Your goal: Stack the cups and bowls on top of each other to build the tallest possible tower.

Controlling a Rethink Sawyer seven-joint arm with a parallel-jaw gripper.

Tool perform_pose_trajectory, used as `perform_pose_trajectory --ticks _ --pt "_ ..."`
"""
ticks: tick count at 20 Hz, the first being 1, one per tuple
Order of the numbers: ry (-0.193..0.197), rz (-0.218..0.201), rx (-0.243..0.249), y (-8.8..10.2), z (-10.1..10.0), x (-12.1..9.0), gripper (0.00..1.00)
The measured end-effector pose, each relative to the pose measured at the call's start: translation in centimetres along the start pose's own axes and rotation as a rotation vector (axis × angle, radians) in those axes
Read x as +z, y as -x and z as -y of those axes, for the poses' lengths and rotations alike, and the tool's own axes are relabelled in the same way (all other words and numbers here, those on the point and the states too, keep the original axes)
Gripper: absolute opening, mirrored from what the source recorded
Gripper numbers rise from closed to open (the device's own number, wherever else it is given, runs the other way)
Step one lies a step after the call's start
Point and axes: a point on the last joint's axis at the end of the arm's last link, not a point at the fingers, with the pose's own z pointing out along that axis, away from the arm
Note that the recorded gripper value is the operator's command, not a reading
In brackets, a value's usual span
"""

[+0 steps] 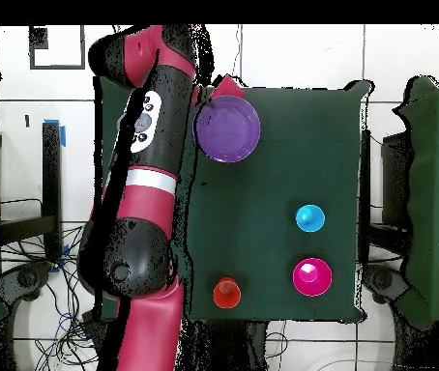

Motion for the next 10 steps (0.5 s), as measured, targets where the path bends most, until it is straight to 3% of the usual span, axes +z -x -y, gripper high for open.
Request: perform_pose_trajectory --ticks 10 --pt "-0.007 0.003 -0.002 -0.02 -0.02 0.03 1.0"
